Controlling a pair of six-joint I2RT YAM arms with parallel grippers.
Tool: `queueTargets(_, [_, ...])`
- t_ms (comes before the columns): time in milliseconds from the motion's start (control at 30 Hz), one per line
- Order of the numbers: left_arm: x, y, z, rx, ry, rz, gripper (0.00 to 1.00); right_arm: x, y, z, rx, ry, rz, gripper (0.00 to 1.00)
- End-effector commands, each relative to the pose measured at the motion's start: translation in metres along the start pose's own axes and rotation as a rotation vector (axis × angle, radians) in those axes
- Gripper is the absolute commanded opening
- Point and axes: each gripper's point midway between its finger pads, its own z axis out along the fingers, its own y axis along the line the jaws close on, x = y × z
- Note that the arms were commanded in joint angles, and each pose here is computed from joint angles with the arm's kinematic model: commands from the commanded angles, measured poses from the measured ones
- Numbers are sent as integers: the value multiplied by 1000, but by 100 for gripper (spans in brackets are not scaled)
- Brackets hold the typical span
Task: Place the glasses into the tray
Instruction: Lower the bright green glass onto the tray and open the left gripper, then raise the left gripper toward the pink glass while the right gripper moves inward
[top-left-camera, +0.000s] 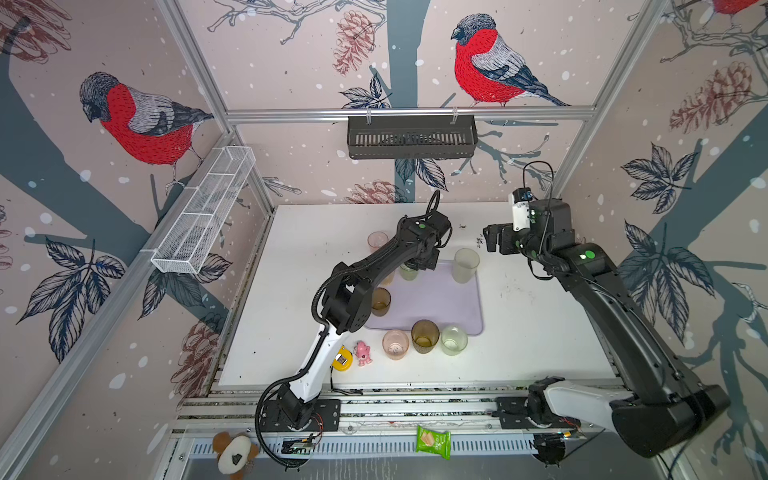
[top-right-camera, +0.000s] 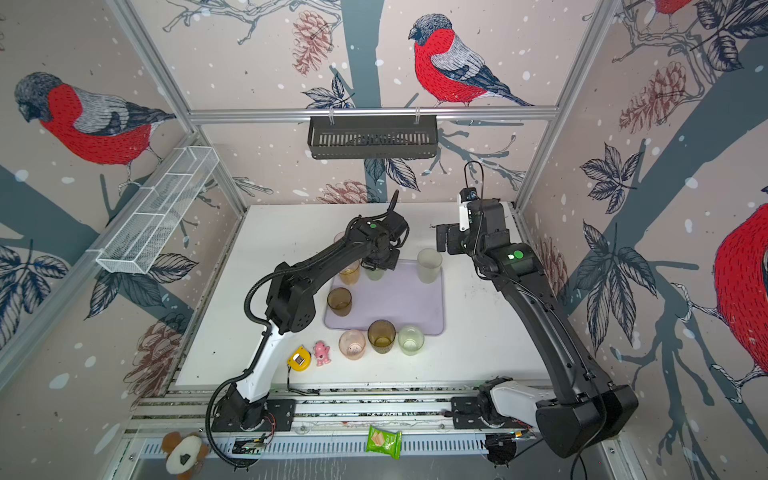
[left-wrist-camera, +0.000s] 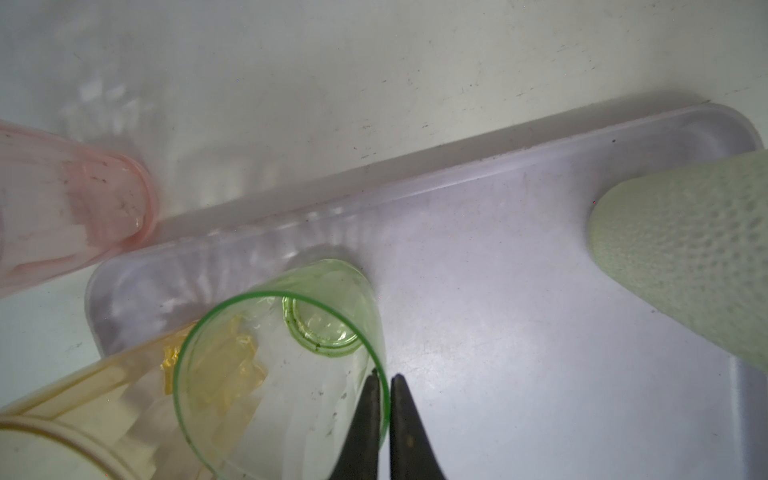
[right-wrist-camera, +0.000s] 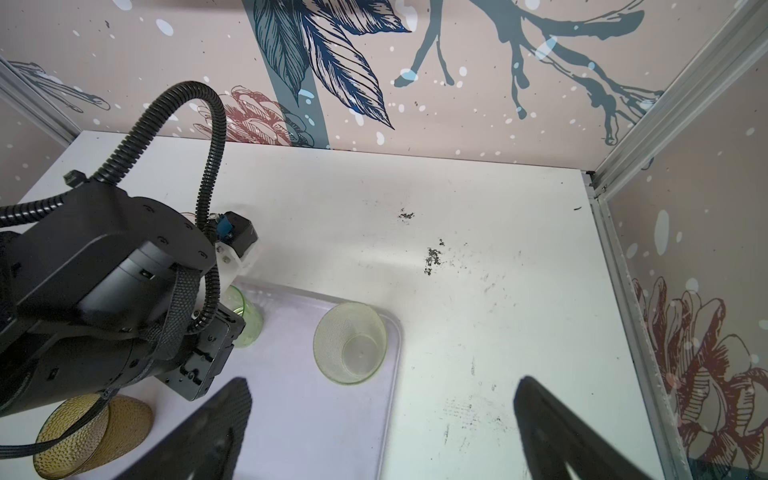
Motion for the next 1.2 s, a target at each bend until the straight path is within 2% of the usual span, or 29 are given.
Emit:
queueTargets(0, [-1, 4, -9, -15, -14, -11, 12, -8, -1, -3, 5, -32, 0, 100])
queueTargets(300, [-7, 3, -25, -1, -40, -20, 32, -9, -3, -5, 14, -40, -1, 100])
queueTargets(600, [-18, 2, -51, 13, -78, -23, 36, -8, -2, -5, 7, -36, 2, 100])
queueTargets(900, [-30, 17, -75, -46, -138, -42, 38, -8, 0, -3, 0, -28, 1, 100])
queueTargets(1167, [-43, 24, -93, 0, -185, -80, 40, -7, 3, 1, -16, -23, 8, 100])
